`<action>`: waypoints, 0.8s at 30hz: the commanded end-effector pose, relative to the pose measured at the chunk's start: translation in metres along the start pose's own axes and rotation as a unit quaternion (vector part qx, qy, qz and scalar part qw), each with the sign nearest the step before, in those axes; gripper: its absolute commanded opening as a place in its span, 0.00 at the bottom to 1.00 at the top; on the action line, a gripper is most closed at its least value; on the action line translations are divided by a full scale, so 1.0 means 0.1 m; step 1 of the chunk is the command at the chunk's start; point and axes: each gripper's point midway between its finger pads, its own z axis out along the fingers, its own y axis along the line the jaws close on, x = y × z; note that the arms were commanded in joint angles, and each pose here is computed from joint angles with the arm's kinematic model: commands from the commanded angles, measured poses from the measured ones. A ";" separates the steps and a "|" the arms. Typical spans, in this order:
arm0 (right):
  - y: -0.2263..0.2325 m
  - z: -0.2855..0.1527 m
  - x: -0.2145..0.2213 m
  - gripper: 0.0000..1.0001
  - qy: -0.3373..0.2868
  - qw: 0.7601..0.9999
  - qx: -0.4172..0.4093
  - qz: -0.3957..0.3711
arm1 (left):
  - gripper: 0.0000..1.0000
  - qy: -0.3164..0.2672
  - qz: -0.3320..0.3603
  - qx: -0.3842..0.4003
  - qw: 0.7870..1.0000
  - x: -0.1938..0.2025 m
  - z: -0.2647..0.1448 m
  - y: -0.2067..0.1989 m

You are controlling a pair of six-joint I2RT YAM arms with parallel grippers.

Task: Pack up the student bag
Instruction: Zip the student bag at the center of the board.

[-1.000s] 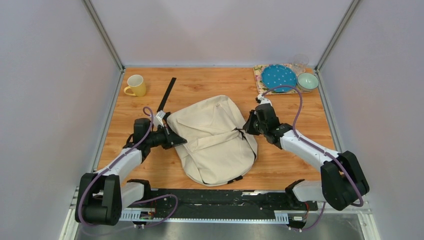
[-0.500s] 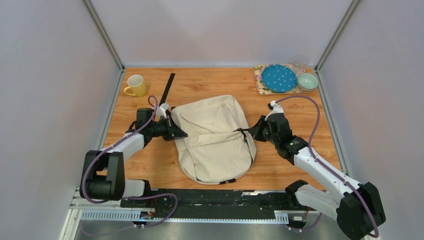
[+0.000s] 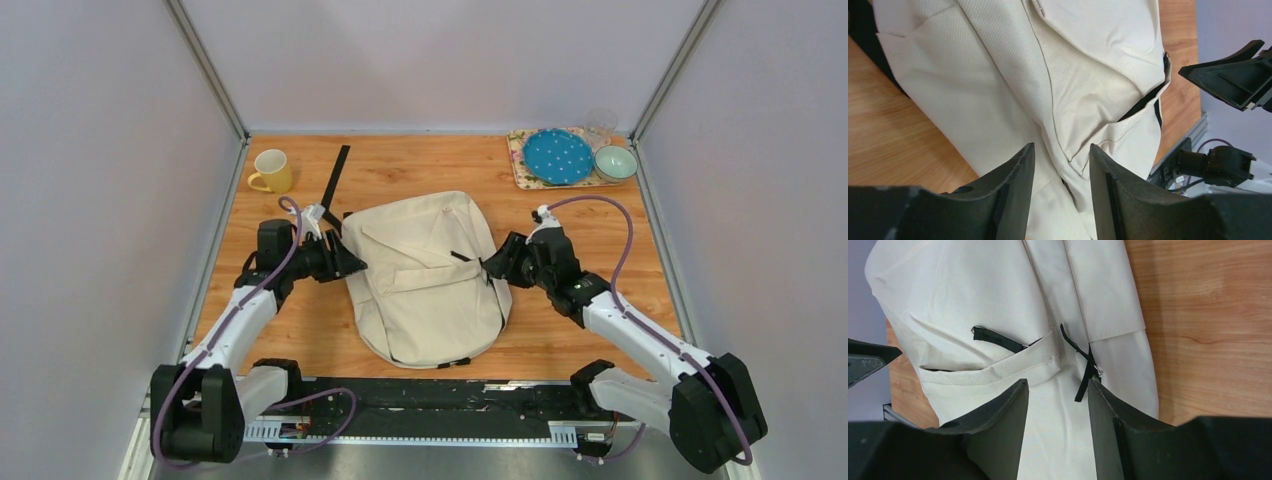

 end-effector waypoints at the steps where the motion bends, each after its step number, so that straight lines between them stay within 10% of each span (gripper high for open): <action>1: 0.37 0.07 -0.19 0.51 -0.008 0.998 -0.062 -0.019 | 0.55 -0.047 0.034 -0.041 0.997 -0.10 -0.17 0.04; 24: 0.75 0.59 -0.07 0.53 0.083 0.959 -0.083 -0.257 | 0.56 0.019 0.078 0.053 0.995 0.21 0.23 -0.64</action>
